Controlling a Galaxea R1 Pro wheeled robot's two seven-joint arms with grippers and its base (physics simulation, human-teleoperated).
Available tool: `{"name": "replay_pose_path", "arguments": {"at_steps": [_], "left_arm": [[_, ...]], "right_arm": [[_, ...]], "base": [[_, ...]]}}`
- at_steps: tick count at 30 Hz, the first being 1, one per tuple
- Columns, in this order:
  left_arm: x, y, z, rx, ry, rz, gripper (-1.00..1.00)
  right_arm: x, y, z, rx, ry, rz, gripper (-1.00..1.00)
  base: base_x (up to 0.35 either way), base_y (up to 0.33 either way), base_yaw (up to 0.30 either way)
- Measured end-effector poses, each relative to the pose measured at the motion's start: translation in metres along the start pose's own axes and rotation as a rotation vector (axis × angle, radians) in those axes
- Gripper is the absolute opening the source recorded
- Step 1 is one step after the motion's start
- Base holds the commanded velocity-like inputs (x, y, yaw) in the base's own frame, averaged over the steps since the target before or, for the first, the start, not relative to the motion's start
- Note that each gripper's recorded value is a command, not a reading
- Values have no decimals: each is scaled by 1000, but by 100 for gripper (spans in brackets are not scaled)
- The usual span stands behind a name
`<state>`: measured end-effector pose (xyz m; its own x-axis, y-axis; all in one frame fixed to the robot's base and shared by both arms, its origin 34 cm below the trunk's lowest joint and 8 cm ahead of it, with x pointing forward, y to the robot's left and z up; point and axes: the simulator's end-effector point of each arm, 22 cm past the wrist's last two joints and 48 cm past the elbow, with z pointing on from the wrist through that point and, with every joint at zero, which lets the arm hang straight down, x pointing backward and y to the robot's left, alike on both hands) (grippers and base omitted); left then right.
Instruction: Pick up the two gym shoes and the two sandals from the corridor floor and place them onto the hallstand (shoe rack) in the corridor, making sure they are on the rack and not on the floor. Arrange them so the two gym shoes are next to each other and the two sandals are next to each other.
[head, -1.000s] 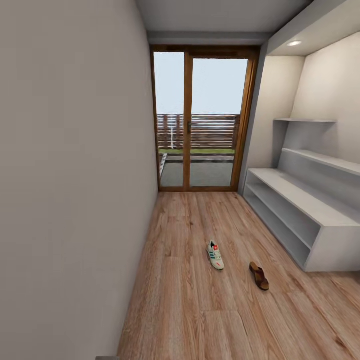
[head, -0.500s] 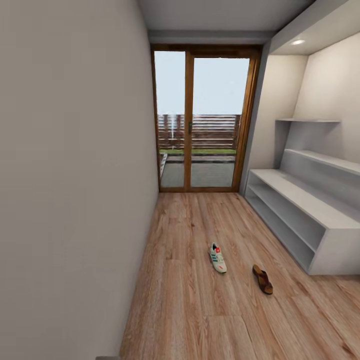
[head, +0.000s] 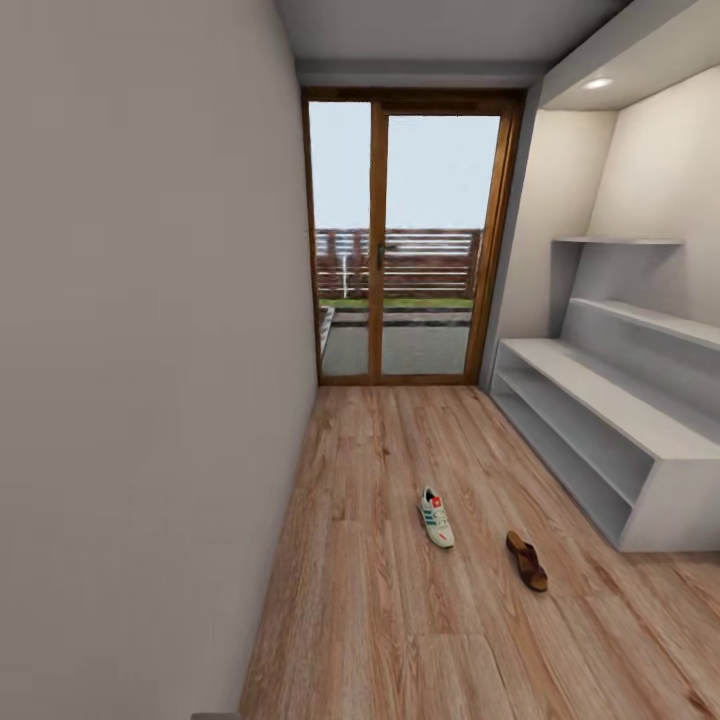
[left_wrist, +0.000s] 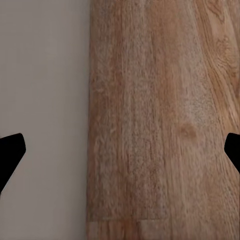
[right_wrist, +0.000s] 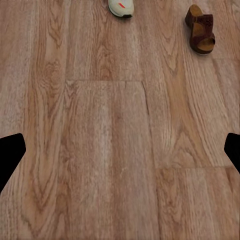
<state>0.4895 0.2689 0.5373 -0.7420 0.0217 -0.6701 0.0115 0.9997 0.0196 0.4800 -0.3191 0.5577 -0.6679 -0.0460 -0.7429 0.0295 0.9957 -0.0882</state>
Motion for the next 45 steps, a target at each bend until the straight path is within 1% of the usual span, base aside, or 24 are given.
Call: {"name": "replay_pose_path", "arguments": {"at_steps": [11,39,45], "left_arm": [[0,0,0,0,0,0,100],[1,-1,0,2,3,-1,100],[1,0,0,1,3,0,100]], "right_arm": [[0,0,0,0,0,0,100],[0,0,0,0,0,0,100],[0,0,0,0,0,0,100]], "base": [[260,0,0],[335,0,0],[339,-73,0]]}}
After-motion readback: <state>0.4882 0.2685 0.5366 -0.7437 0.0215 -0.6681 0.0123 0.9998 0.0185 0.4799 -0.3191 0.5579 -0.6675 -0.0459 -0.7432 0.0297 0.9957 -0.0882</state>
